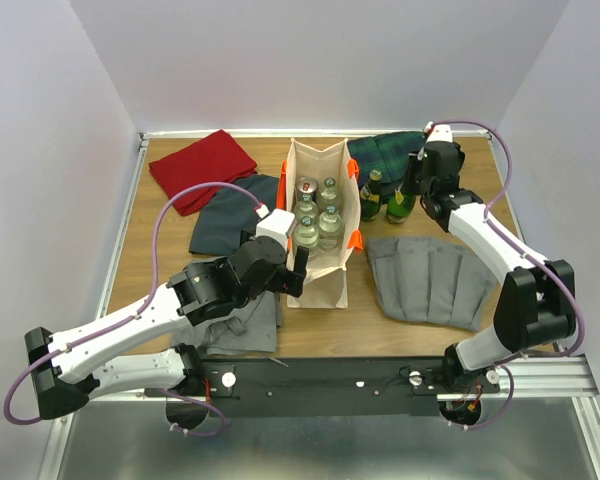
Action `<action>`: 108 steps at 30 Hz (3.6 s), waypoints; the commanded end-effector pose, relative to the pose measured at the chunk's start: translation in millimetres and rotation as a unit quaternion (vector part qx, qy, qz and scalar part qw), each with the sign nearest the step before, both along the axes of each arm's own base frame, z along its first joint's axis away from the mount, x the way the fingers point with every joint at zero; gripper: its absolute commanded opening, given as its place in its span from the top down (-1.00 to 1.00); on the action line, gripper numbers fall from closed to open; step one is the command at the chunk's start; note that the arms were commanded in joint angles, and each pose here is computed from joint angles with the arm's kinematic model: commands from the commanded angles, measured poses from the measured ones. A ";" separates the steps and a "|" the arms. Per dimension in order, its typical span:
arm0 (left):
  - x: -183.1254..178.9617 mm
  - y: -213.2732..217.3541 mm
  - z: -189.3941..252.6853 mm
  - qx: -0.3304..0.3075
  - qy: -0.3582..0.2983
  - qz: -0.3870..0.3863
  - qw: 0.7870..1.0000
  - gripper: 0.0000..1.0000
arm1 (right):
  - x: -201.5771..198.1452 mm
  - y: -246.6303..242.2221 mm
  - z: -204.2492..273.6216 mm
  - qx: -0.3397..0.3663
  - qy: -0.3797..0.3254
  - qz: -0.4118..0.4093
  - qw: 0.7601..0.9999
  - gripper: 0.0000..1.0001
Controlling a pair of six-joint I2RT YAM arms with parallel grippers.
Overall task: Take the beverage out of the canvas bag
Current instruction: Place the drink at the center of the board.
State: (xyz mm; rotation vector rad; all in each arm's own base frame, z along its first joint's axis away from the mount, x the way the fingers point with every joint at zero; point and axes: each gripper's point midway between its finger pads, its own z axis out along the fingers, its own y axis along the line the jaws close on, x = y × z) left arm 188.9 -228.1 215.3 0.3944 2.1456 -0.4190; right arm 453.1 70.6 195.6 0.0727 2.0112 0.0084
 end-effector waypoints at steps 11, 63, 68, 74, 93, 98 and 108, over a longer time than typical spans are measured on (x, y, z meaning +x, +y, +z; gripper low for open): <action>4.4 7.0 -8.1 0.030 0.000 0.011 1.000 -0.98 | 41.4 17.9 55.5 0.017 -0.092 0.031 0.995 0.99; 1.7 9.3 -4.0 -0.005 0.007 0.004 1.000 -0.98 | 3.1 23.0 -10.4 -0.012 0.058 0.047 0.997 0.12; -0.5 12.1 5.4 -0.019 0.004 0.008 1.000 -0.98 | 0.5 22.0 -6.8 -0.010 0.055 0.044 0.997 0.11; -1.8 14.0 5.5 -0.019 0.005 0.009 1.000 -0.98 | -1.1 23.7 -7.7 -0.003 0.059 0.047 0.997 -0.08; -4.7 2.9 2.7 -0.022 0.014 -0.017 1.000 -0.98 | -8.7 23.9 24.4 0.011 0.037 0.045 0.998 -0.18; -7.0 -5.1 -4.1 -0.018 0.025 -0.034 0.999 -0.97 | -20.2 22.7 46.5 0.021 0.025 0.044 0.999 -0.19; -11.2 -10.9 -6.2 -0.025 0.031 -0.053 0.998 -0.95 | -49.3 63.8 103.5 0.068 0.027 0.137 0.988 -0.19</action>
